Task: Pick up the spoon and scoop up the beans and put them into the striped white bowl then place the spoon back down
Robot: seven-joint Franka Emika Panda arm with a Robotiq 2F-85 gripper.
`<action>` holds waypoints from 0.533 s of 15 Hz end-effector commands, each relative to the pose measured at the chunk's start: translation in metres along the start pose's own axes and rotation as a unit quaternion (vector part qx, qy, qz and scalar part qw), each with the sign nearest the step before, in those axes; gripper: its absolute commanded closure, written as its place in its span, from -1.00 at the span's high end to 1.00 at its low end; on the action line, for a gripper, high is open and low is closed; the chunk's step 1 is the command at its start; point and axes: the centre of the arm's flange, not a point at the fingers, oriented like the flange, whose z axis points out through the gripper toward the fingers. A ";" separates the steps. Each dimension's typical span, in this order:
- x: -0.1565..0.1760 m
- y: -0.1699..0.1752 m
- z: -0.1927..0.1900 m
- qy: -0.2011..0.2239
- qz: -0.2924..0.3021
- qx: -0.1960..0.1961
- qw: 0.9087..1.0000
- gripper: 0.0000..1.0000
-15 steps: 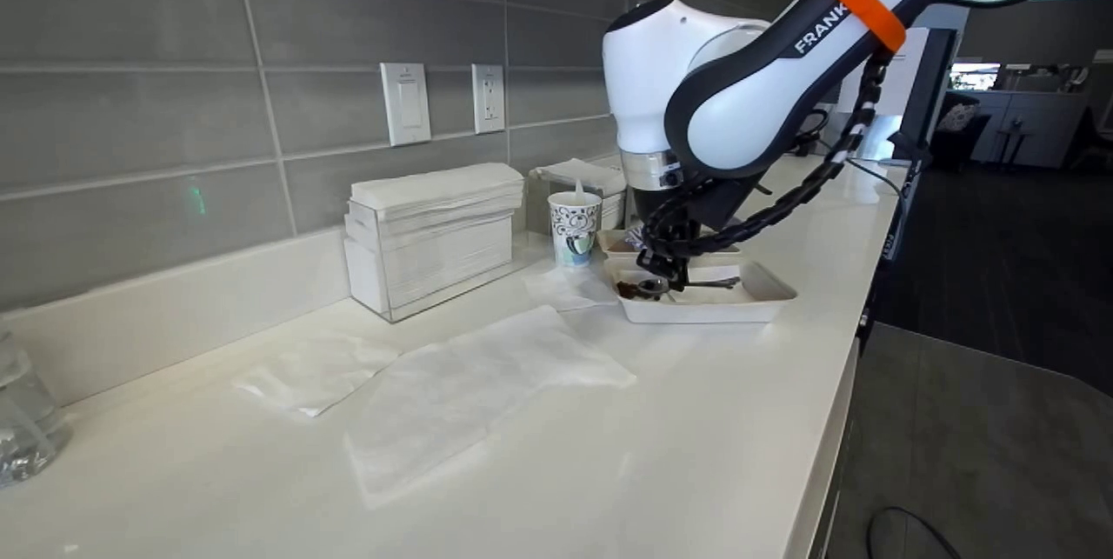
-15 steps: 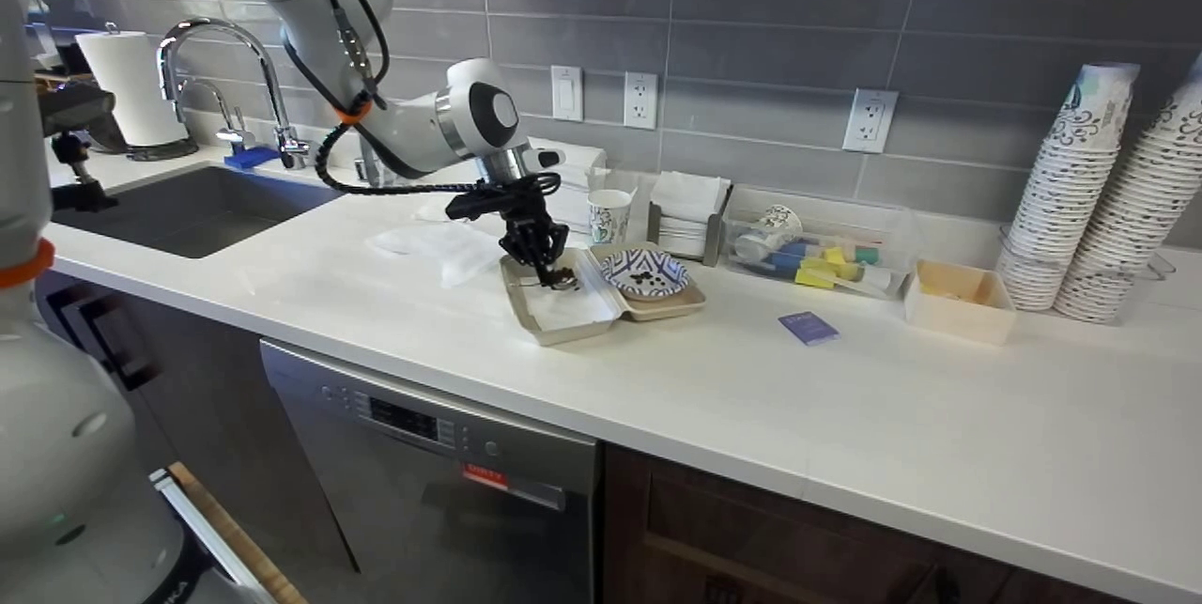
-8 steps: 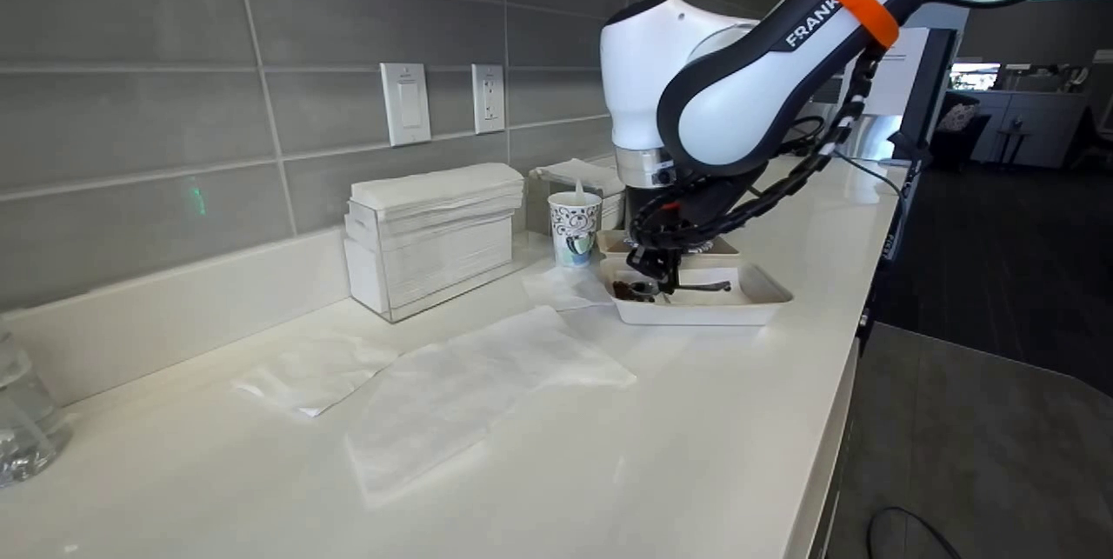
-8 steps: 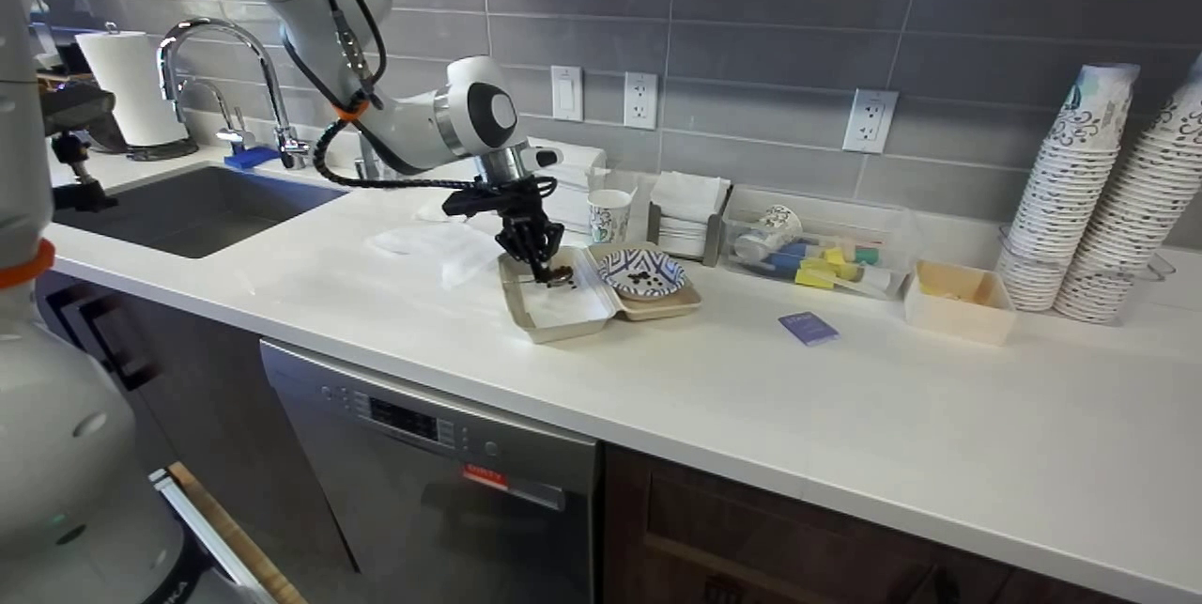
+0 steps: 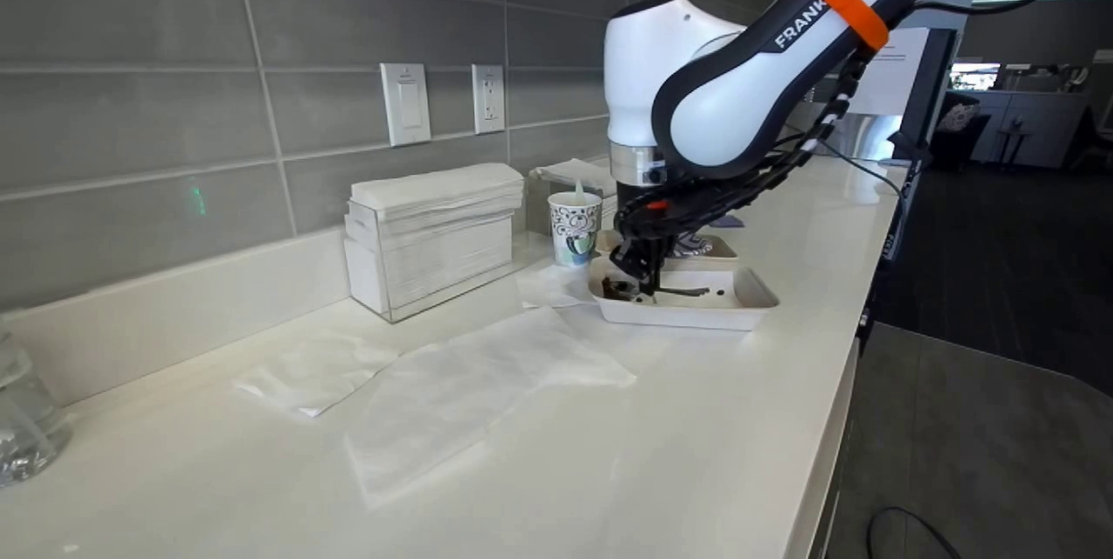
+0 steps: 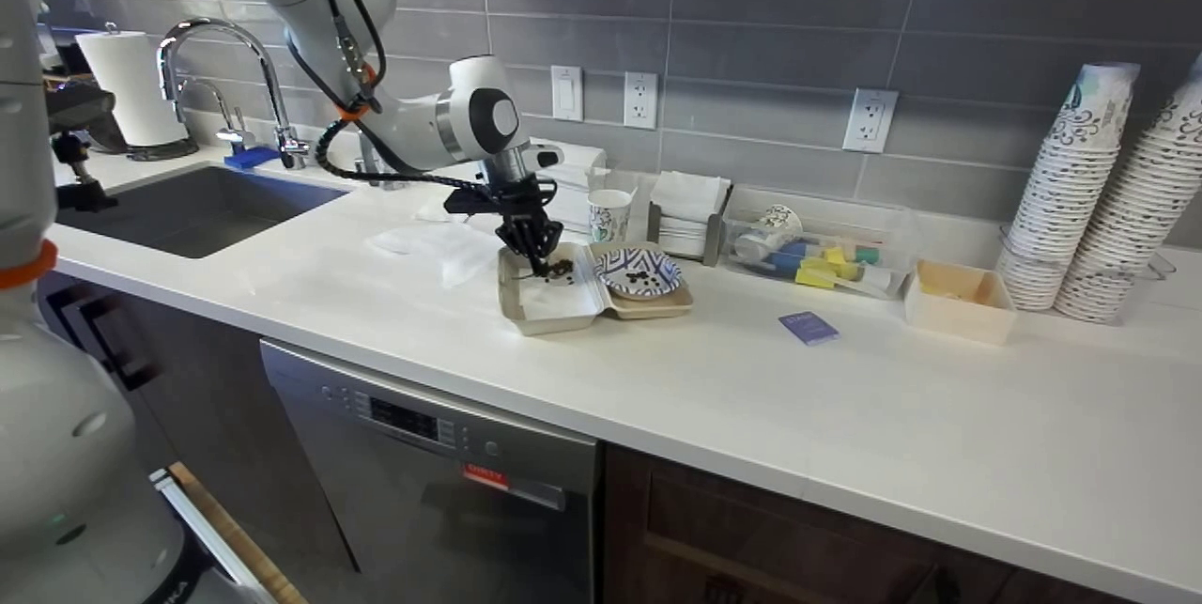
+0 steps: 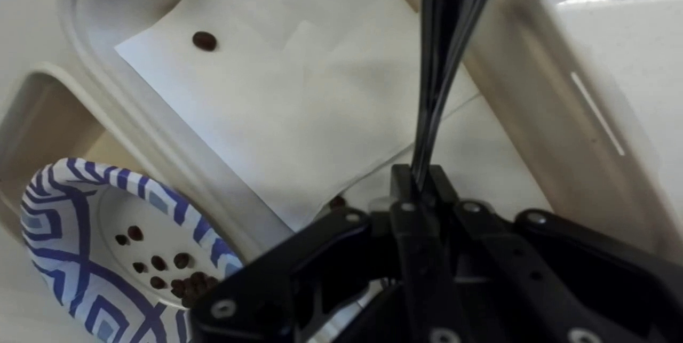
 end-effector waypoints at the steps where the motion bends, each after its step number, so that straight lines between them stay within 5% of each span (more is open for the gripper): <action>1: 0.007 -0.002 0.010 0.014 0.004 0.024 1.000 -0.96; 8: 0.007 0.005 0.011 0.042 0.012 0.070 0.997 -0.96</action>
